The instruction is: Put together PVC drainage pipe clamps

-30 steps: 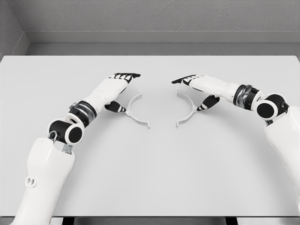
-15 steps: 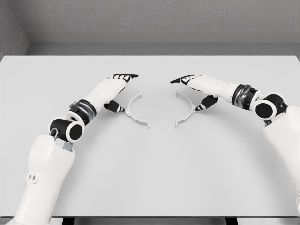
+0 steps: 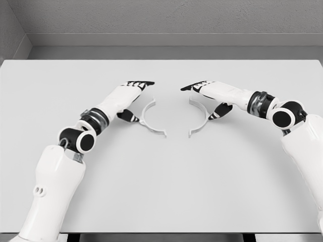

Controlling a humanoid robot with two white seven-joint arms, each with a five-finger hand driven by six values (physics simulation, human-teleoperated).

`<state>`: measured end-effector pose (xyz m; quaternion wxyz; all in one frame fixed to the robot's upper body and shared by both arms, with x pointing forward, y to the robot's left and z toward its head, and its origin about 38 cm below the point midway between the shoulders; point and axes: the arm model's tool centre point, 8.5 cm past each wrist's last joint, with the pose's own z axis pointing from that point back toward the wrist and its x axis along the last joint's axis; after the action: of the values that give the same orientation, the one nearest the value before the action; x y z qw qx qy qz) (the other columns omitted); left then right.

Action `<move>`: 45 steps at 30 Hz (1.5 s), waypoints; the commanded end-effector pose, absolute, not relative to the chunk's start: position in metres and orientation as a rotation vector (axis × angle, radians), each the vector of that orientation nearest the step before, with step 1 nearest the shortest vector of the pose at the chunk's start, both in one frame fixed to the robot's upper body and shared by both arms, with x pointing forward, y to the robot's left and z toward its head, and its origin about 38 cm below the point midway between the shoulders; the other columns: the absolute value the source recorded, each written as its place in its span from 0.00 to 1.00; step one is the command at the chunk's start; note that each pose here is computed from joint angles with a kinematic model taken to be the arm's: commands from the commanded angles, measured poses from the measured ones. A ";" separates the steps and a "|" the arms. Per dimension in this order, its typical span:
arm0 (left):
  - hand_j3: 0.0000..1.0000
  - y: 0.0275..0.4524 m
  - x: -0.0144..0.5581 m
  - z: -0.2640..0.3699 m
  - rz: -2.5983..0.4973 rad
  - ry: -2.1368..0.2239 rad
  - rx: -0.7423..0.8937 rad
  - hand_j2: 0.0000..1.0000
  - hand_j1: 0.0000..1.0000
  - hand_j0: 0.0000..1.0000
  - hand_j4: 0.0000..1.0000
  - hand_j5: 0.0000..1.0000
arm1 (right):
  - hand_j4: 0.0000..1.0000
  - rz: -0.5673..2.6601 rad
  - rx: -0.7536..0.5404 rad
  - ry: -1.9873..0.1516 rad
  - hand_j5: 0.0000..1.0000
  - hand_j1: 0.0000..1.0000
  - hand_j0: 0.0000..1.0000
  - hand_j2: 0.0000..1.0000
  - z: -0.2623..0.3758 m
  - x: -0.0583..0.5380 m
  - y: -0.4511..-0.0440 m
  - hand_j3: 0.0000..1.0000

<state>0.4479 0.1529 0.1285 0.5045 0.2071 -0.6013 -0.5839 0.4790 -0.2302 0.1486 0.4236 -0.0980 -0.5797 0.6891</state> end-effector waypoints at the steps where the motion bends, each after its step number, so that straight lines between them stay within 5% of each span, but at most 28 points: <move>1: 1.00 0.147 0.447 0.129 -1.407 -1.461 0.486 1.00 1.00 1.00 1.00 1.00 | 1.00 1.718 -0.241 -1.455 1.00 1.00 1.00 1.00 0.149 0.479 -0.230 1.00; 45: 1.00 0.130 0.488 0.138 -1.427 -1.421 0.495 1.00 1.00 1.00 1.00 1.00 | 1.00 1.666 -0.327 -1.375 1.00 1.00 1.00 1.00 0.161 0.502 -0.278 1.00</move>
<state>0.4889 0.1287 0.1471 0.5003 0.2108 -0.5964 -0.5912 0.5036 -0.2699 0.1718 0.4450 -0.1377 -0.5655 0.6806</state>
